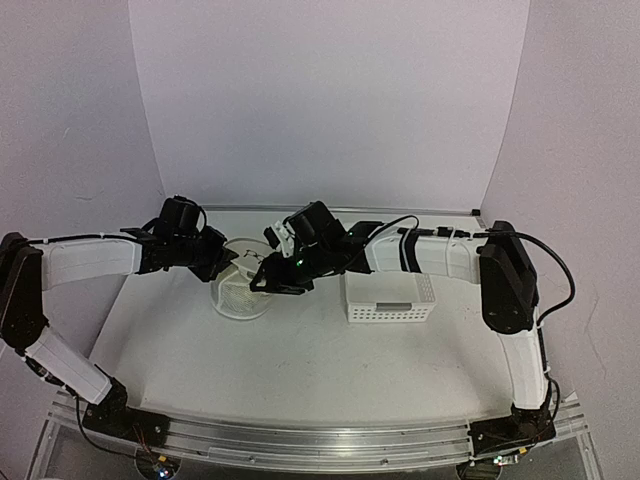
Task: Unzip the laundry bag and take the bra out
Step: Pick up the zipper from the laundry bag.
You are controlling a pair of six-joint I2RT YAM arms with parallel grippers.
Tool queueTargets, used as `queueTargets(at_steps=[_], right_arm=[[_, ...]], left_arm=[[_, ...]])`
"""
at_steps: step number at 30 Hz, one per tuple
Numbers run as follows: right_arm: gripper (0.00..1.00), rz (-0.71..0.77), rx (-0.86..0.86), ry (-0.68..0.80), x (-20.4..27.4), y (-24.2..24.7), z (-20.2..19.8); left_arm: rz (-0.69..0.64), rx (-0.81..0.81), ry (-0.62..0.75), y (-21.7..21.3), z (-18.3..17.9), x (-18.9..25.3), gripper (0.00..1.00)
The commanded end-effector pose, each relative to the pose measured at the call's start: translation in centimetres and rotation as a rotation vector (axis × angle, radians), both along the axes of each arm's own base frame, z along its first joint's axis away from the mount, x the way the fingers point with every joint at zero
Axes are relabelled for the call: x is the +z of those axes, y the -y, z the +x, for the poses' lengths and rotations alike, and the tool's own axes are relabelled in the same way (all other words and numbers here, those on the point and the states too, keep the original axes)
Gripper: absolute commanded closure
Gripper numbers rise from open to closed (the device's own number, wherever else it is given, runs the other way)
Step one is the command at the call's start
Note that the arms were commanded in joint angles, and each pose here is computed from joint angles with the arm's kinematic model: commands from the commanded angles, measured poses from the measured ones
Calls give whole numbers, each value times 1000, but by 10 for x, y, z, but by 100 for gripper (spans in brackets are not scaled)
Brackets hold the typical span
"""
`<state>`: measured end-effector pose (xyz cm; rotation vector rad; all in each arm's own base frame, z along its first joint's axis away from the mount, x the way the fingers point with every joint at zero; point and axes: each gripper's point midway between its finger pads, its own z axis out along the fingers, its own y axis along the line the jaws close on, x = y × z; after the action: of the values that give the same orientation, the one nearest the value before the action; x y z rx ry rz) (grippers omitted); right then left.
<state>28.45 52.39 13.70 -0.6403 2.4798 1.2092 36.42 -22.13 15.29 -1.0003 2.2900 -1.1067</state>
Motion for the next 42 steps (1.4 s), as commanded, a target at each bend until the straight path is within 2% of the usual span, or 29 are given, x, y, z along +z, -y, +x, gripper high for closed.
queueTargets(at_steps=[1,7,22,27,36,42], right_arm=[[56,56,-11,40,25,-11,7],[57,52,-17,35,22,-11,7],[67,68,-37,70,36,-5,9],[76,69,-42,78,38,-4,9],[100,70,-48,90,41,-1,10],[100,53,-43,113,40,7,8]], left_arm=[[-65,-26,72,17,11,30,100],[-66,-42,69,22,8,29,100],[-63,-76,58,32,4,22,100],[-62,-87,53,34,2,20,100],[-58,-106,57,37,1,20,100],[-43,-115,67,36,0,19,100]])
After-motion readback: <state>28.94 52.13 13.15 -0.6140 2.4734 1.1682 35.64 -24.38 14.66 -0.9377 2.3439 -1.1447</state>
